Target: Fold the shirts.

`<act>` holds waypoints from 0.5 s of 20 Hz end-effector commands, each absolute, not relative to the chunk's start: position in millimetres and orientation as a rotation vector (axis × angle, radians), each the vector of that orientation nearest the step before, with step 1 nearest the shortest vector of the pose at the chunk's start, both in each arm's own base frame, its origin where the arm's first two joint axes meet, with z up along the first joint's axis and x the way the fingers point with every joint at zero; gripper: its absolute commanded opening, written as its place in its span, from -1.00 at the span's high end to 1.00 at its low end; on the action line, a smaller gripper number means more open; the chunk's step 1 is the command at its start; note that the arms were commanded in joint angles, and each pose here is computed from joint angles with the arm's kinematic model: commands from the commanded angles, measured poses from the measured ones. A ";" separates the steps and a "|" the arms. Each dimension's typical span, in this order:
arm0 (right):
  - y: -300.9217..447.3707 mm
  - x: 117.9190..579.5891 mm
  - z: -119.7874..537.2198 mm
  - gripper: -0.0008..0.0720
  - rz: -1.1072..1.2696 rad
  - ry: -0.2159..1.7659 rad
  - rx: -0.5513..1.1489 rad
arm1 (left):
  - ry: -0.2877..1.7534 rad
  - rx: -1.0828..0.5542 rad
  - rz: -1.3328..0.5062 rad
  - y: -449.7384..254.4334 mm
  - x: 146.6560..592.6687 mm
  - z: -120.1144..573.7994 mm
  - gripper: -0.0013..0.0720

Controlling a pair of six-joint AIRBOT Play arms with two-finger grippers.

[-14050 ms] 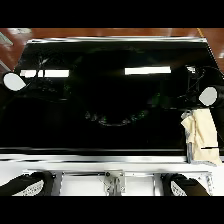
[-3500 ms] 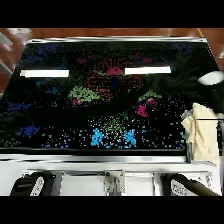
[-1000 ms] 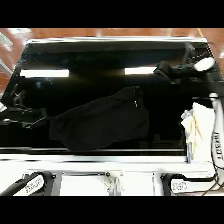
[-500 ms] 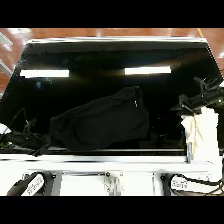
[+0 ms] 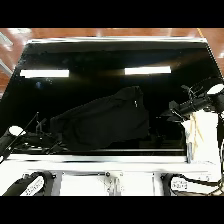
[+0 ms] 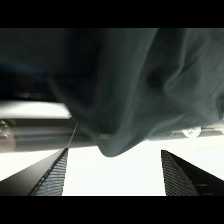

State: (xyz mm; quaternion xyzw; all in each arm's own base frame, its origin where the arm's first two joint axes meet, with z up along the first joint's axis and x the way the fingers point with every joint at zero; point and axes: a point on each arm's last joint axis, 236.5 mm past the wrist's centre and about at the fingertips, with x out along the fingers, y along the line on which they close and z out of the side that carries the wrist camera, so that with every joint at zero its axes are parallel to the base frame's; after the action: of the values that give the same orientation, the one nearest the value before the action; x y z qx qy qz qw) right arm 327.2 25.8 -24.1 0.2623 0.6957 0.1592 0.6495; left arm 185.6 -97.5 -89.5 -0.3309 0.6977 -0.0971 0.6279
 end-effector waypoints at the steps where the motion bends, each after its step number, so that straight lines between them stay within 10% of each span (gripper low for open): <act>1: 27.9 330.4 -25.7 -0.66 0.357 1.568 0.601 | 1.625 -0.748 -0.220 -107.7 188.9 -106.1 -1.00; 3: 32.2 327.0 -28.8 -0.66 0.364 1.576 0.624 | 1.592 -0.786 -0.196 -109.4 200.8 -110.6 -0.73; 5: 39.7 317.1 -41.0 -0.89 0.364 1.602 0.656 | 1.513 -0.843 -0.203 -114.8 219.7 -104.9 0.70; 10: 86.8 285.2 -90.3 -0.89 0.411 1.667 0.563 | 1.455 -0.838 -0.230 -115.8 233.8 -98.1 0.84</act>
State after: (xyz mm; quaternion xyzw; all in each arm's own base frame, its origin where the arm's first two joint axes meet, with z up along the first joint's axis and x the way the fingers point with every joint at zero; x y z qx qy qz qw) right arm 294.5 66.9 -66.1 0.2647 0.7229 0.1760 0.6135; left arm 223.2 -114.4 -101.9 -0.3652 0.6585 -0.0971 0.6509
